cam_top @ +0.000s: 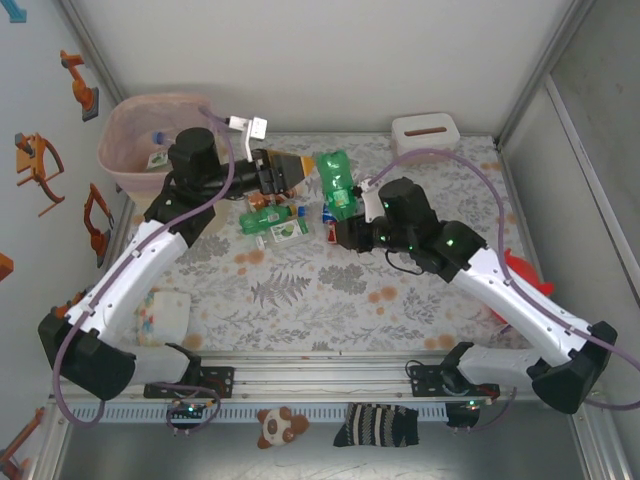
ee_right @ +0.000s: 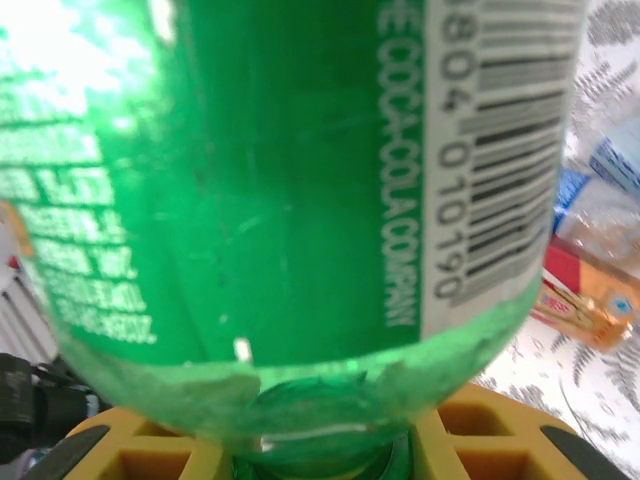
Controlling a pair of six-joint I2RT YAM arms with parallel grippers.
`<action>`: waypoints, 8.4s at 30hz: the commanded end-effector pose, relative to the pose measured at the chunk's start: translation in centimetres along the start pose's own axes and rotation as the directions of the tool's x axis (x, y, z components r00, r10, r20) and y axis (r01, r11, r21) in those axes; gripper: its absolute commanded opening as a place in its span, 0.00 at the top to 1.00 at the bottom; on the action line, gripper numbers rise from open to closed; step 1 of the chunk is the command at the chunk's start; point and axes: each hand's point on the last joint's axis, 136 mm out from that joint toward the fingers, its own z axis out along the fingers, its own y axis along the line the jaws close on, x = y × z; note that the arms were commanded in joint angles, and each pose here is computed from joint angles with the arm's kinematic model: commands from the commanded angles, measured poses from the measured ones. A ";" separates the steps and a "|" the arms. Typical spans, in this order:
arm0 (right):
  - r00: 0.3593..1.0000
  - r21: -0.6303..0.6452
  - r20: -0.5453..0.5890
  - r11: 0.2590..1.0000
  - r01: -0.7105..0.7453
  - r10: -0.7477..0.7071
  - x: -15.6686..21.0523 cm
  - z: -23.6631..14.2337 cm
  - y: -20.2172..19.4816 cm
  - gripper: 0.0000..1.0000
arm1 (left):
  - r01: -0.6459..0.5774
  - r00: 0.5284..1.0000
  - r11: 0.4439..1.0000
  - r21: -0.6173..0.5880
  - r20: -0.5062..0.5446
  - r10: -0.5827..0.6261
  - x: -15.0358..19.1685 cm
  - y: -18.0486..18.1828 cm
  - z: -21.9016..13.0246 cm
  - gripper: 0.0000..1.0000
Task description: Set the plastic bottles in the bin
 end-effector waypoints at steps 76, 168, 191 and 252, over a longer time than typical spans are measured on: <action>0.988 0.059 0.152 0.998 0.024 -0.033 -3.2 -5.1 0.4 0.38 | -0.023 0.923 0.578 -0.816 0.204 0.325 -16.0 13.9 -22.2 0.49; 0.890 0.295 -0.445 0.923 0.247 -0.096 2.1 5.0 -13.3 0.41 | 0.125 0.984 0.791 -0.599 0.175 -0.023 -6.0 13.6 -17.4 0.22; 0.514 -0.181 -0.603 0.731 0.658 -0.611 8.8 9.4 -23.3 0.42 | 0.149 0.978 0.833 -0.533 0.201 -0.046 -4.2 14.4 -15.0 0.23; 0.896 -0.230 -0.191 0.906 0.356 -0.401 2.8 7.7 -10.5 0.83 | -0.157 0.974 0.959 -0.238 0.122 0.190 -4.9 5.4 -6.6 0.23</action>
